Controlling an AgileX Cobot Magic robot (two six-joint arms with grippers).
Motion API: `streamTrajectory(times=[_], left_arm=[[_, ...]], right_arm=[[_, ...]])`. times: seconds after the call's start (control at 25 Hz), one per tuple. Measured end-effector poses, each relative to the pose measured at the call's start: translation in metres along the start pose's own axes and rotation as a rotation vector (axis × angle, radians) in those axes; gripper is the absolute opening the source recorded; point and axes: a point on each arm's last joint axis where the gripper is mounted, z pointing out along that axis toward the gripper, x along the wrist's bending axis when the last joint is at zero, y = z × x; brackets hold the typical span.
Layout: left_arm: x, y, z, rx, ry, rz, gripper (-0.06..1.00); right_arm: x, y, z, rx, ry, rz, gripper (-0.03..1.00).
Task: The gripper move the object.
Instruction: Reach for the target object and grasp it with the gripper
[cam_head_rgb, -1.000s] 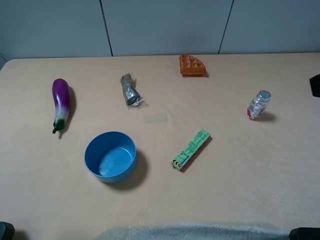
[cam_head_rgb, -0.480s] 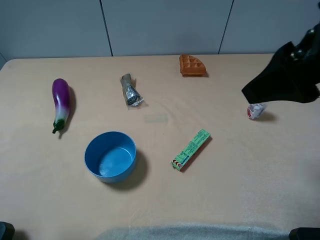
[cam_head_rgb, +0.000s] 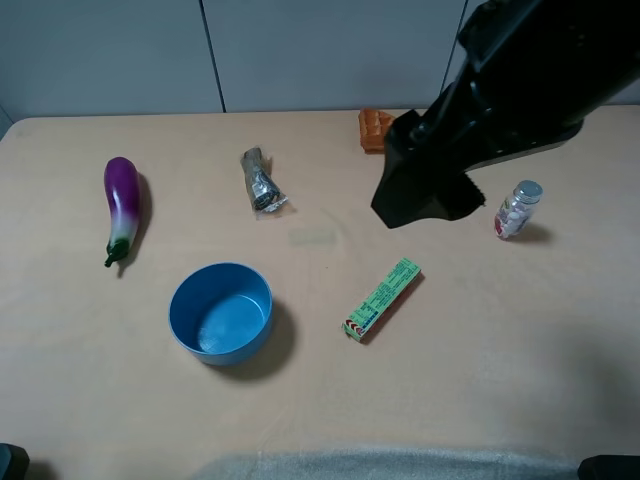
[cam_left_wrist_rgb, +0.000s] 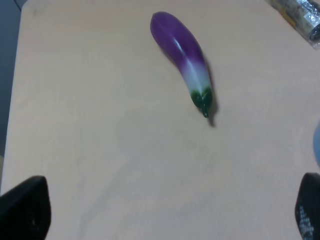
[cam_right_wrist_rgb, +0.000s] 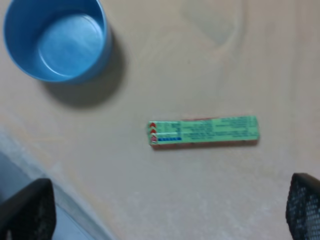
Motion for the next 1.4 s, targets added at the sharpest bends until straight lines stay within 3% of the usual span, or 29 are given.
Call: streamTrajectory(times=[0.52, 0.84, 1.4], left_arm=[[0.0, 0.0, 0.0, 0.0, 0.0, 0.0, 0.98], [0.0, 0.0, 0.0, 0.0, 0.0, 0.0, 0.98], [0.0, 0.0, 0.0, 0.0, 0.0, 0.0, 0.98]], right_arm=[[0.045, 0.032, 0.059, 0.05, 0.045, 0.019, 0.69], [0.053, 0.041, 0.098, 0.059, 0.082, 0.059, 0.69], [0.056, 0.045, 0.168, 0.079, 0.056, 0.046, 0.69]])
